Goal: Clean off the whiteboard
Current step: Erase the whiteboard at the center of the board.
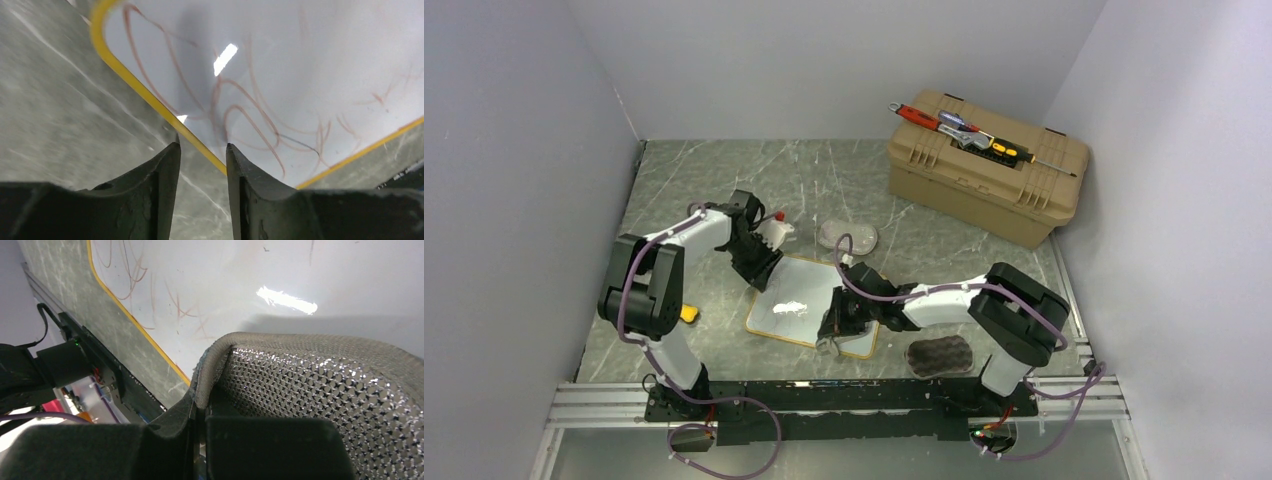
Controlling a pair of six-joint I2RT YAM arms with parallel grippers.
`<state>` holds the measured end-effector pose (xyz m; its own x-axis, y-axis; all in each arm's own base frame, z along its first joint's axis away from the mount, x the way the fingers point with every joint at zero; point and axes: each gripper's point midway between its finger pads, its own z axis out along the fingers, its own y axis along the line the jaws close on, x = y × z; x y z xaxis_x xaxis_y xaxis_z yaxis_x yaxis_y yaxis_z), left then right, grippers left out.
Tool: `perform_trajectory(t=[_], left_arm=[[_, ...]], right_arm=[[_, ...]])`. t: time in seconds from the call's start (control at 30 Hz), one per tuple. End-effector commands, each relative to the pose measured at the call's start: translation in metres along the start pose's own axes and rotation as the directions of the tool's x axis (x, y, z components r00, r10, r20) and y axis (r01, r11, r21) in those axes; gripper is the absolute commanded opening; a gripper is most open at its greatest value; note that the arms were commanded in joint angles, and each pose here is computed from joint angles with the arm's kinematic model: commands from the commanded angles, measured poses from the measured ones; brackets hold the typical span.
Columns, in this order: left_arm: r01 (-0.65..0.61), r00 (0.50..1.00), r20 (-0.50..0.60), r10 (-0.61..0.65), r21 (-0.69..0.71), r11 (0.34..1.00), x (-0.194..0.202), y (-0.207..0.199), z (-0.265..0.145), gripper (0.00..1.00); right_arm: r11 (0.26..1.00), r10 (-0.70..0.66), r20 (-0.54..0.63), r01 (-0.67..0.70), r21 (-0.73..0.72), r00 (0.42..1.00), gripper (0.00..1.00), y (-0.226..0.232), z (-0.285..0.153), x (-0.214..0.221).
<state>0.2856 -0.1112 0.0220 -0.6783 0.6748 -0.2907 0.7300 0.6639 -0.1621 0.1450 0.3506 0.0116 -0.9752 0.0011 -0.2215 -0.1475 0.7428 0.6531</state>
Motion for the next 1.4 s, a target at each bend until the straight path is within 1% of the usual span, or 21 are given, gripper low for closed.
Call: perform_trajectory(t=[0.0,0.07,0.13,0.2,0.3,0.37,0.4,0.5,0.57,0.63,0.7,0.83,0.9,1.0,1.07,1.13,1.27,1.37], left_arm=[[0.017,0.998,-0.063,-0.014,0.051,0.999,0.034,-0.021,-0.003,0.45],[0.020,0.995,-0.094,-0.015,0.052,0.998,0.044,-0.020,0.009,0.41],[0.046,0.991,-0.125,-0.035,0.088,0.995,0.051,-0.023,0.022,0.34],[0.057,0.988,-0.149,-0.042,0.097,0.994,0.050,-0.023,0.028,0.24],[0.061,0.988,-0.144,-0.048,0.088,0.994,0.047,-0.019,0.031,0.09],[0.068,0.987,-0.150,-0.054,0.092,0.993,0.046,-0.018,0.033,0.03],[0.074,0.986,-0.159,-0.059,0.092,0.993,0.046,-0.018,0.035,0.03],[0.081,0.981,-0.180,-0.065,0.082,0.993,0.050,-0.015,0.040,0.03],[0.082,0.981,-0.181,-0.067,0.077,0.994,0.050,-0.013,0.041,0.03],[0.082,0.980,-0.187,-0.066,0.074,0.994,0.051,-0.012,0.042,0.03],[0.082,0.979,-0.195,-0.067,0.072,0.994,0.053,-0.011,0.043,0.03],[0.078,0.977,-0.203,-0.062,0.069,0.995,0.056,-0.011,0.044,0.03],[0.081,0.978,-0.198,-0.066,0.067,0.995,0.054,-0.010,0.043,0.03],[0.079,0.980,-0.190,-0.065,0.063,0.995,0.051,-0.010,0.041,0.03],[0.085,0.980,-0.185,-0.072,0.068,0.994,0.050,-0.011,0.040,0.03],[0.099,0.979,-0.184,-0.083,0.082,0.992,0.048,-0.014,0.040,0.03],[0.117,0.980,-0.175,-0.098,0.102,0.988,0.043,-0.017,0.040,0.03],[0.123,0.979,-0.175,-0.102,0.109,0.986,0.041,-0.018,0.041,0.03]], right_arm=[[0.930,0.060,-0.059,-0.034,0.366,0.996,0.00,-0.115,-0.002,0.038],[0.926,0.052,-0.048,-0.030,0.376,0.997,0.00,-0.118,-0.005,0.036],[0.924,0.021,-0.038,-0.005,0.382,0.999,0.00,-0.111,-0.008,0.030],[0.922,-0.020,-0.040,0.034,0.385,0.999,0.00,-0.099,-0.008,0.025],[0.944,-0.075,-0.051,0.088,0.318,0.996,0.00,-0.067,0.002,0.018],[0.953,-0.124,-0.084,0.142,0.266,0.989,0.00,-0.043,0.016,0.017],[0.957,-0.160,-0.087,0.176,0.232,0.983,0.00,-0.024,0.026,0.010],[0.959,-0.218,-0.123,0.235,0.158,0.968,0.00,0.009,0.056,0.007],[0.959,-0.227,-0.156,0.248,0.134,0.961,0.00,0.016,0.072,0.012],[0.964,-0.208,-0.157,0.229,0.136,0.966,0.00,0.012,0.072,0.017],[0.971,-0.165,-0.128,0.184,0.156,0.978,0.00,-0.006,0.054,0.026],[0.969,-0.061,-0.075,0.077,0.235,0.995,0.00,-0.064,0.007,0.056],[0.961,-0.011,-0.074,0.031,0.276,0.997,0.00,-0.092,-0.010,0.073],[0.957,-0.011,-0.057,0.027,0.289,0.998,0.00,-0.099,-0.021,0.079],[0.963,-0.039,-0.051,0.051,0.266,0.998,0.00,-0.085,-0.018,0.074],[0.965,-0.085,-0.065,0.099,0.243,0.994,0.00,-0.063,-0.003,0.066],[0.966,-0.186,-0.096,0.199,0.163,0.978,0.00,-0.002,0.046,0.043],[0.966,-0.214,-0.102,0.226,0.129,0.972,0.00,0.032,0.081,0.028]])
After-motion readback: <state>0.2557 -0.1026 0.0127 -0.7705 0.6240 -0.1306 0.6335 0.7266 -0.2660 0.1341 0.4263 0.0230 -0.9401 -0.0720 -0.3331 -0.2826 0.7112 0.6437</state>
